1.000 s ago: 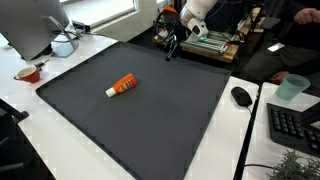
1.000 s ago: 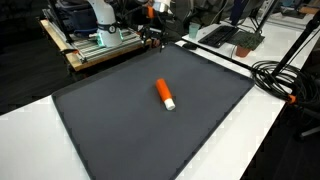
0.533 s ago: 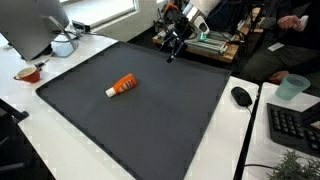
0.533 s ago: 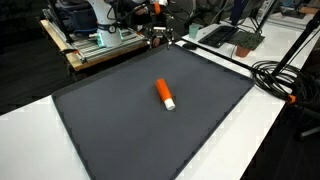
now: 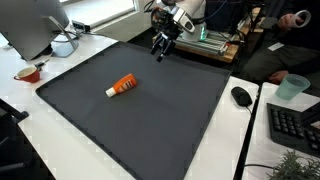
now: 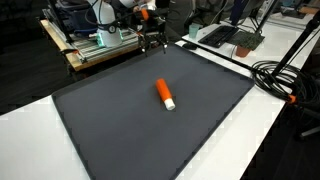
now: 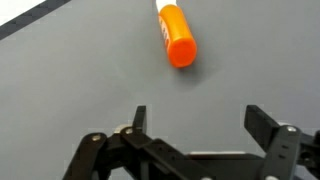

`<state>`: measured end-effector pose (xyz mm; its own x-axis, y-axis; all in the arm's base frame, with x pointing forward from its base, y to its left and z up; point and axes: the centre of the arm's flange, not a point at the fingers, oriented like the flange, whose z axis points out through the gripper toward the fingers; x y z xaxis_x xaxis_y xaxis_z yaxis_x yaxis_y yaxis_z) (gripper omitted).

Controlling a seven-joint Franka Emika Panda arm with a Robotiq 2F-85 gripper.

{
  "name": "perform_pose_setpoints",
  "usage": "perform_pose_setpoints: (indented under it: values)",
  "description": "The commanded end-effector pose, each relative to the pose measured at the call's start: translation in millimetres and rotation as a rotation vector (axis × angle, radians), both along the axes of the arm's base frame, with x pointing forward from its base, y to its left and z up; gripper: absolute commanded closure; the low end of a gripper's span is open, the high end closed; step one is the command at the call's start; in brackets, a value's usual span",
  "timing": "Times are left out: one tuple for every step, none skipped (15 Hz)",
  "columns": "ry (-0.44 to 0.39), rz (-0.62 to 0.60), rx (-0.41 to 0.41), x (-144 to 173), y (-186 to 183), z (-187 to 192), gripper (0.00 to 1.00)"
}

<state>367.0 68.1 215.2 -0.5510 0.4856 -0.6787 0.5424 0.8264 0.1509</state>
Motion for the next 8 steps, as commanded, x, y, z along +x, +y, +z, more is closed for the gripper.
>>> perform_pose_setpoints:
  values:
    - [0.008,-0.018,0.014,0.0,-7.9,-2.9,0.0]
    - [0.014,-0.026,0.02,0.6,-10.7,-4.7,0.0]
    - [0.016,-0.028,0.023,1.2,-10.3,-5.6,0.0]
    - [-0.059,-0.001,-0.017,3.3,-6.1,-21.1,0.0]
    - [-0.082,0.022,-0.04,4.8,-6.7,-24.9,0.0]
    - [-0.121,0.064,-0.065,6.9,-9.9,-34.1,0.0]
    - [-0.152,0.078,-0.077,8.1,-12.0,-39.5,0.0]
    - [-0.181,0.082,-0.091,9.2,-14.2,-45.8,0.0]
